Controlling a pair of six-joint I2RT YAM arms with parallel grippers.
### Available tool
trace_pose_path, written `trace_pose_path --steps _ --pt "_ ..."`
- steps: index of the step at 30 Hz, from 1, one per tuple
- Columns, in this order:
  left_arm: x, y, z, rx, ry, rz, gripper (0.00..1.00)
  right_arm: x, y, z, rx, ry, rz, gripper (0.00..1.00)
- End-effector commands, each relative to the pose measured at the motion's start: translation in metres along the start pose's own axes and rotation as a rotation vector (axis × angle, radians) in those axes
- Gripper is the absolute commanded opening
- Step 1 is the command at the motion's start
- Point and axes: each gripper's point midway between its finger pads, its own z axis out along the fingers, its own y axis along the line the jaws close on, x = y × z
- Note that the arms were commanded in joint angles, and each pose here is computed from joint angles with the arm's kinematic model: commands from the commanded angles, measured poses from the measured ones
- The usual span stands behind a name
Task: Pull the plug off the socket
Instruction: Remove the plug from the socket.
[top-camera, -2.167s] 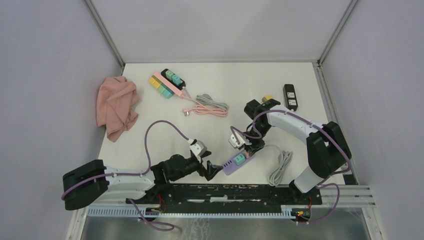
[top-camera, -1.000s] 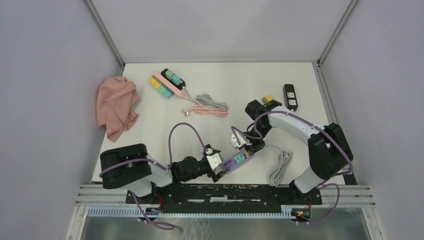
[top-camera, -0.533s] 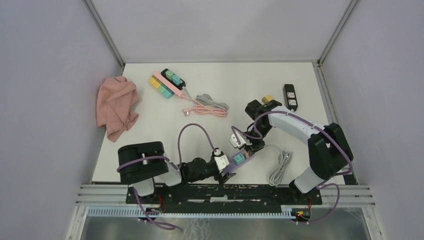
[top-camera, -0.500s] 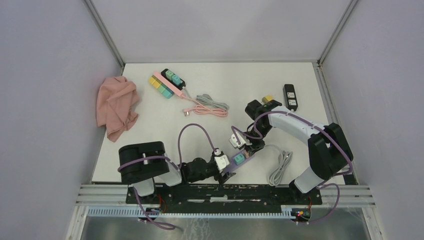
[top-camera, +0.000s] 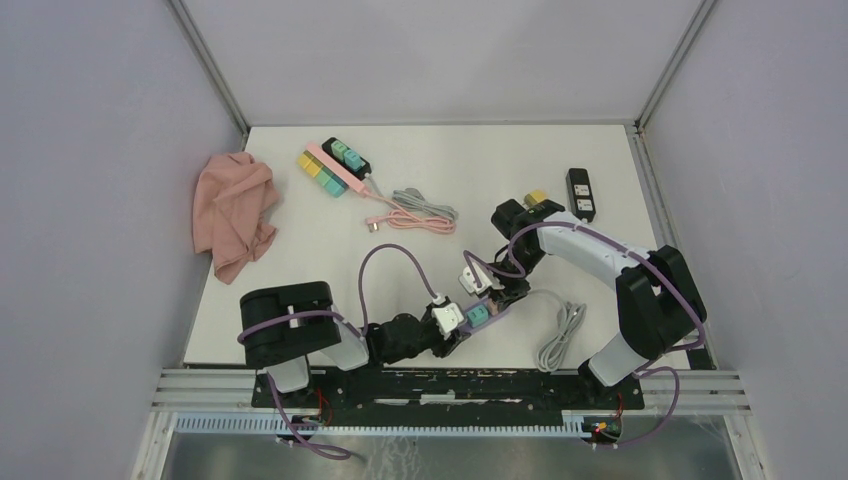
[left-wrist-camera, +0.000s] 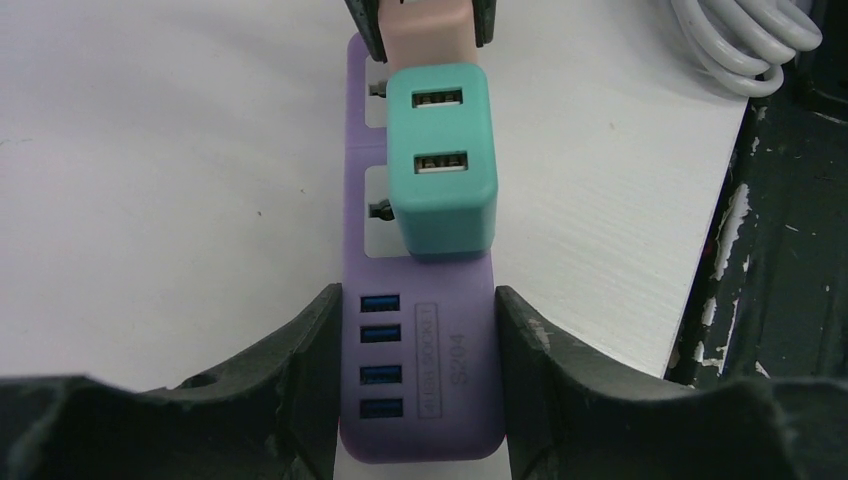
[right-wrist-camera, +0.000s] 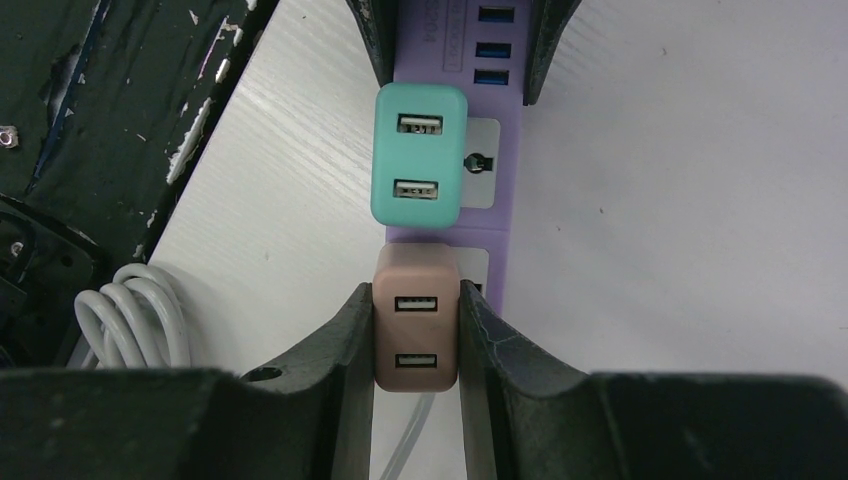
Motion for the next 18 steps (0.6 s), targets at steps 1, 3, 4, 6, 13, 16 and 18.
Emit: trace_pose_path --steps 1,3,4,6,13,16,18 --pt "-0.004 -0.002 0.006 -0.007 -0.009 -0.021 0.15 -0.013 0.006 -0.003 0.001 -0.057 0.003 0.11" --pt "-0.003 -0.002 0.006 -0.004 -0.001 -0.019 0.08 -0.015 0.006 -0.002 0.000 -0.071 -0.002 0.11" --pt "-0.002 -0.002 0.006 -0.005 0.005 -0.018 0.04 -0.018 0.008 -0.001 -0.003 -0.086 -0.007 0.11" --pt "-0.002 -0.003 0.007 -0.001 0.009 -0.017 0.03 -0.025 0.011 0.001 -0.007 -0.132 -0.027 0.11" --pt "0.001 -0.004 0.008 0.006 0.024 -0.014 0.03 -0.043 0.011 0.006 0.019 -0.205 -0.091 0.03" --pt "0.002 -0.003 0.007 -0.001 0.023 -0.015 0.03 -0.038 0.007 0.003 0.035 -0.176 -0.080 0.02" --pt "0.002 -0.002 0.006 -0.006 0.021 -0.016 0.03 -0.035 0.004 -0.003 0.049 -0.167 -0.062 0.02"
